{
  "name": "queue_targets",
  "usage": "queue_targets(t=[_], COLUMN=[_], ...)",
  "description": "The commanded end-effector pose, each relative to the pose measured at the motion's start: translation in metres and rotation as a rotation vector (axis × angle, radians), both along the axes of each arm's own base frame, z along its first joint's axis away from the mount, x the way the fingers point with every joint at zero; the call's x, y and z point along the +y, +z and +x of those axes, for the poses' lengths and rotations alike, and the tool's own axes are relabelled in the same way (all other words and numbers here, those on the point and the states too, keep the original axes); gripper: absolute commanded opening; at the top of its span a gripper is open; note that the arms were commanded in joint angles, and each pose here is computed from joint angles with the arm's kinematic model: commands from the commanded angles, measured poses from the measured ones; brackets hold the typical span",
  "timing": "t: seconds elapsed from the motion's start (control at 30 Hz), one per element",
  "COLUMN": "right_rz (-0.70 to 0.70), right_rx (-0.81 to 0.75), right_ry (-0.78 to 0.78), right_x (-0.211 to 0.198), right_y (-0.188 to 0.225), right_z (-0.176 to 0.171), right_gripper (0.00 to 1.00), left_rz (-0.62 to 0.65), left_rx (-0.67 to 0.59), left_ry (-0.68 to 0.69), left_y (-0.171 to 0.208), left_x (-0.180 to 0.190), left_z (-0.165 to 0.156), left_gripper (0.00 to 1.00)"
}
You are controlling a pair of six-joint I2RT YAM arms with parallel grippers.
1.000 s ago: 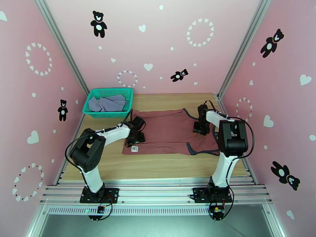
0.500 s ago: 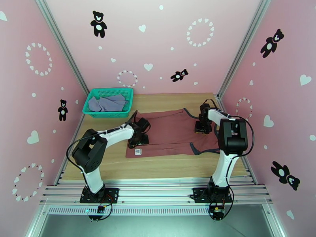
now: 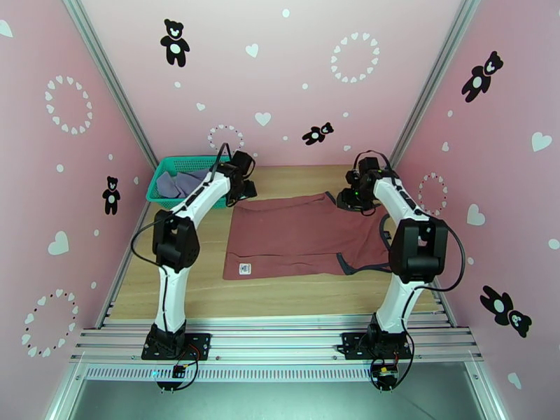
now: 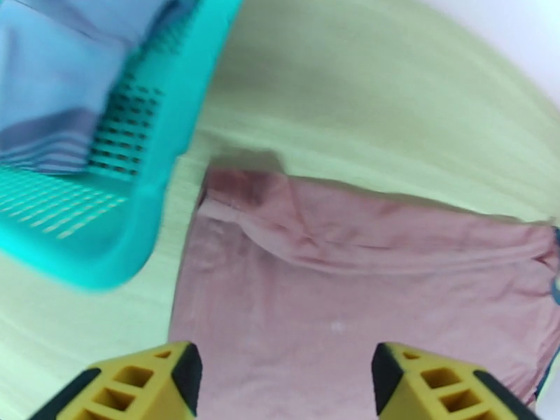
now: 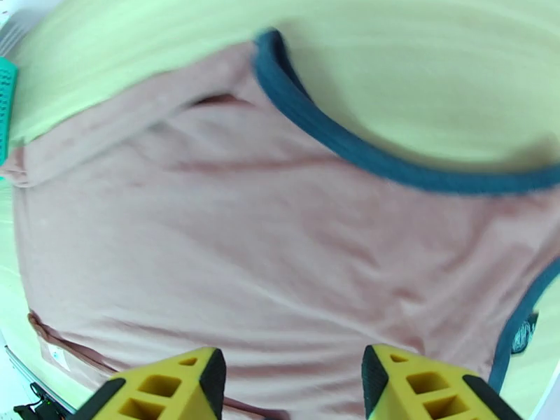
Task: Fold and stack the mixed laundry pile
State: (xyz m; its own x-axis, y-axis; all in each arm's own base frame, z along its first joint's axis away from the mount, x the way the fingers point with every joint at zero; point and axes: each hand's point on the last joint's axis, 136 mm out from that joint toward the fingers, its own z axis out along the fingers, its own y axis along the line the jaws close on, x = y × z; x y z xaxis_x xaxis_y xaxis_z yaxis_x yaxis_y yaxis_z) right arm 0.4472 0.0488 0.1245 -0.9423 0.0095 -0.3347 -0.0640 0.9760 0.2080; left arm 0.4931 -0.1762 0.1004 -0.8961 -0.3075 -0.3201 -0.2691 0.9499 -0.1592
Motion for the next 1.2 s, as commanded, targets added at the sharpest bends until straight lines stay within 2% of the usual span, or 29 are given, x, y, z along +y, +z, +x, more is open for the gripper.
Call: queue_targets(t=[0.0, 0.1, 0.27, 0.57, 0.7, 0.87, 1.17], right_rz=[0.009, -0.003, 0.006, 0.052, 0.066, 0.076, 0.100], right_rx=[0.073, 0.078, 0.067, 0.058, 0.063, 0.067, 0.078], right_ry=[0.041, 0.064, 0.095, 0.158, 0.172, 0.182, 0.181], right_x=[0.013, 0.016, 0.021, 0.032, 0.035, 0.037, 0.040], right_y=[-0.021, -0.027, -0.033, -0.044, -0.049, -0.053, -0.059], right_z=[-0.006, -0.007, -0.007, -0.005, -0.004, -0.006, -0.008], right_gripper=[0.56, 0.56, 0.56, 0.57, 0.57, 0.57, 0.56], left_rz=[-0.074, -0.139, -0.204, -0.157, -0.114, -0.012, 0.167], left_rx=[0.037, 0.021, -0.035, -0.091, -0.099, -0.099, -0.018], left_ry=[0.021, 0.090, 0.235, 0.450, 0.445, 0.359, 0.306], left_y=[-0.012, -0.015, -0.017, -0.026, -0.028, -0.029, -0.040], left_x=[-0.010, -0.017, -0.022, -0.003, -0.003, -0.005, 0.027], left_z=[0.003, 0.009, 0.018, 0.022, 0.030, 0.034, 0.021], left_gripper=[0.66, 0.62, 0.62, 0.62, 0.61, 0.57, 0.55])
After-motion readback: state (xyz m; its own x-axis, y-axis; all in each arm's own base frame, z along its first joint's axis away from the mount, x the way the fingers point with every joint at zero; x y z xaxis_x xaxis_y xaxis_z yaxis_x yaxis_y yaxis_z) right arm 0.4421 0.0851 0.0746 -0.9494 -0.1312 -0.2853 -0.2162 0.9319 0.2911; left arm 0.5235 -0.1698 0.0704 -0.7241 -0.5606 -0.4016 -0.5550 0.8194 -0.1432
